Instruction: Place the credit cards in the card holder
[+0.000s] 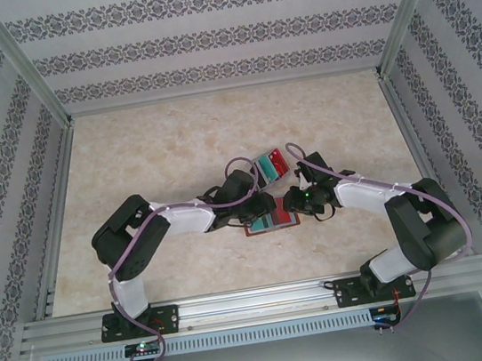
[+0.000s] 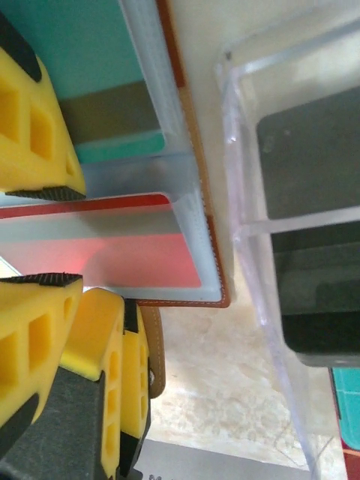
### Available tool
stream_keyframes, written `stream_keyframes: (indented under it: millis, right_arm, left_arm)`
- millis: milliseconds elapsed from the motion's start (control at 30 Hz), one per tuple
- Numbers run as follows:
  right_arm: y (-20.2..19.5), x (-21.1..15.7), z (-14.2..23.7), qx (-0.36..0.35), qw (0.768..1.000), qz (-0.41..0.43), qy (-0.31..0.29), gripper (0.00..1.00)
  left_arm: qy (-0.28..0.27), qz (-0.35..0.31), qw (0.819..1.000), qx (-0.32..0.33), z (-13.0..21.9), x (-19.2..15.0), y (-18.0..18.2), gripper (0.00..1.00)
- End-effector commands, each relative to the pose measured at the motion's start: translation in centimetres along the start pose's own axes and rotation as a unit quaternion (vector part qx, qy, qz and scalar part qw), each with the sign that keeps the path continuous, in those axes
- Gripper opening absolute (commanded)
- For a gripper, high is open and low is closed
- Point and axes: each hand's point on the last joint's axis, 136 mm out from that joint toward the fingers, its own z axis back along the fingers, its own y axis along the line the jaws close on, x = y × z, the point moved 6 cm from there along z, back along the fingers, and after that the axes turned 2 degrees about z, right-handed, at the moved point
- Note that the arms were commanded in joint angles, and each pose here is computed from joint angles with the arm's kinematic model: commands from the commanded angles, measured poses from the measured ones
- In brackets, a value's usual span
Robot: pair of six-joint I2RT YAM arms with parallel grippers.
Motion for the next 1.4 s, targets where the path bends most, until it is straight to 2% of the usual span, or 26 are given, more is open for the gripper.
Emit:
stream_keyframes:
  millis: [0,67,200,267,467,867,1300,1367]
  right_arm:
    - [-0.1,-0.3,0.6,-0.006,1.000,-0.006,-0.001,0.32]
    - [0.1,-0.1,0.8,-0.002,1.000,-0.005,-0.004,0.32]
    - [0.7,0.2,1.5,0.008,1.000,-0.003,-0.008,0.32]
    - [1.1,0.4,2.2,0.015,1.000,0.000,-0.018,0.32]
    - [0.5,1.3,3.3,-0.010,0.999,0.010,-0.048,0.37]
    - [-1.4,1.0,0.1,-0.032,0.999,0.001,0.012,0.36]
    - [-2.3,-0.3,-1.0,-0.038,0.999,-0.003,0.036,0.33]
    - [-2.2,-0.4,-1.0,-0.037,0.999,-0.002,0.036,0.32]
  left_arm:
    - [-0.018,-0.026,0.998,0.049,2.0,-0.6,0.8,0.39]
    - [-0.032,-0.032,0.997,0.061,2.9,-0.4,0.9,0.44]
    - [-0.058,-0.038,0.993,0.093,4.7,-0.1,1.6,0.47]
    - [-0.070,-0.035,0.991,0.109,5.7,0.1,2.2,0.53]
    - [-0.069,-0.010,0.990,0.122,6.6,0.9,3.9,0.60]
    - [-0.034,0.026,0.995,0.089,4.7,1.1,4.9,0.61]
    - [-0.004,0.039,0.998,0.058,2.8,0.7,5.0,0.62]
    - [0.002,0.041,0.998,0.052,2.4,0.6,4.8,0.59]
